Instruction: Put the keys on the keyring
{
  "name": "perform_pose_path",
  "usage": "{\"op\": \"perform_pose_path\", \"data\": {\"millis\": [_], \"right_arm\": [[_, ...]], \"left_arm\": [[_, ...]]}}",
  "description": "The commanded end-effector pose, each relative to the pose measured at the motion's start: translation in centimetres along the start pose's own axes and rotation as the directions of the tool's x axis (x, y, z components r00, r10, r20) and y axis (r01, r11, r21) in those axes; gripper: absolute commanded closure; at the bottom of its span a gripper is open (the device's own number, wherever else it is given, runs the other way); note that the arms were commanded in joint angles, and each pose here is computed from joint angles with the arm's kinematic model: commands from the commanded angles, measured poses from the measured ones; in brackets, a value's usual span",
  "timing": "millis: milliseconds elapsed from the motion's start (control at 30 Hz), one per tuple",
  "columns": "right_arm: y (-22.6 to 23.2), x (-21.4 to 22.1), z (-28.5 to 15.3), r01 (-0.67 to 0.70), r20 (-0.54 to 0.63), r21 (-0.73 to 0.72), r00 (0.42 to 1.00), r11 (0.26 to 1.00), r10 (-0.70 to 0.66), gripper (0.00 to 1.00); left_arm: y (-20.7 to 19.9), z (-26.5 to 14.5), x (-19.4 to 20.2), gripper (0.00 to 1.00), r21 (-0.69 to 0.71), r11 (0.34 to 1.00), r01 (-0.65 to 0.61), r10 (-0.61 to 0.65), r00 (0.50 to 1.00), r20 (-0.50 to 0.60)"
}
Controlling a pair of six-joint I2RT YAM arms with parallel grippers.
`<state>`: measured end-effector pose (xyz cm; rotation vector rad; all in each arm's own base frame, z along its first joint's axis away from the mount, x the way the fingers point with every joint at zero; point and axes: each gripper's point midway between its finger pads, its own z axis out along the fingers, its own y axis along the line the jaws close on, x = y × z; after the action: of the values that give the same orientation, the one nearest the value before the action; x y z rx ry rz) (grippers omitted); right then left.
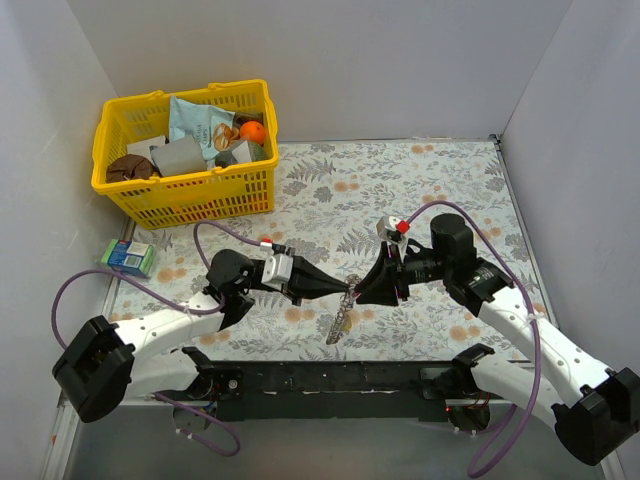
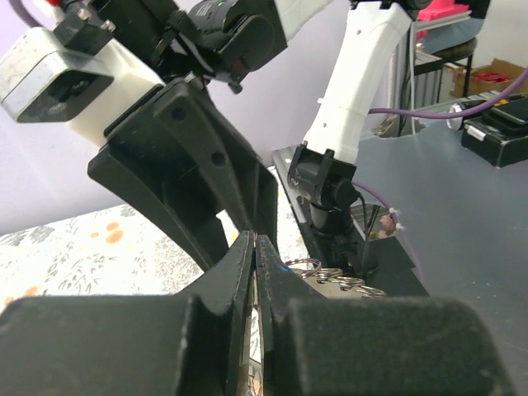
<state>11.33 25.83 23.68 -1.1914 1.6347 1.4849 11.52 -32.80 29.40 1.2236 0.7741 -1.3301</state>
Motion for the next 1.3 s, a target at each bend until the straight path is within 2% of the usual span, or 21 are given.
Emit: {"op": "perform_pose_path", "data": {"millis": [0,167,200,233,300,367,700,1267], "right_arm": [[-0.2,-0.6,-0.5,0.056,0.008,0.049,0.998,0.997,-0.056,0.56],[-0.3,-1.1,-0.7,0.081,0.021,0.078,0.996,0.994,-0.083,0.45],[-0.3,-1.1,-0.7,0.082,0.022,0.085,0.996,0.993,-0.084,0.39],[-0.4,-1.1,-0.7,0.081,0.021,0.086,0.996,0.993,-0.083,0.26],[-0.4,-1.2,-0.7,0.086,0.023,0.088,0.996,0.992,-0.088,0.22],[-0.4,-1.2,-0.7,0.084,0.023,0.088,0.996,0.993,-0.087,0.14],[-1.0,-1.1,-0.7,0.079,0.02,0.112,0.996,0.991,-0.082,0.1],[-2.4,-0.8,-0.5,0.064,0.009,0.158,0.998,0.985,-0.066,0.08]], "left_arm": [[0.9,-0.5,0.2,1.0,-0.081,0.996,-0.047,0.046,0.999,-0.022],[0.8,-0.9,0.2,1.0,-0.1,0.994,-0.052,0.05,0.998,-0.026],[0.8,-0.9,0.2,1.0,-0.103,0.993,-0.058,0.056,0.998,-0.026],[0.8,-0.9,0.1,1.0,-0.101,0.993,-0.062,0.059,0.998,-0.027],[0.8,-0.9,0.1,1.0,-0.101,0.993,-0.065,0.062,0.998,-0.032],[0.9,-0.9,0.2,1.0,-0.101,0.993,-0.066,0.063,0.997,-0.036],[0.9,-1.2,0.9,1.0,-0.112,0.992,-0.061,0.055,0.997,-0.05],[1.2,-3.0,6.2,1.0,-0.159,0.987,-0.005,-0.021,0.986,-0.166]]}}
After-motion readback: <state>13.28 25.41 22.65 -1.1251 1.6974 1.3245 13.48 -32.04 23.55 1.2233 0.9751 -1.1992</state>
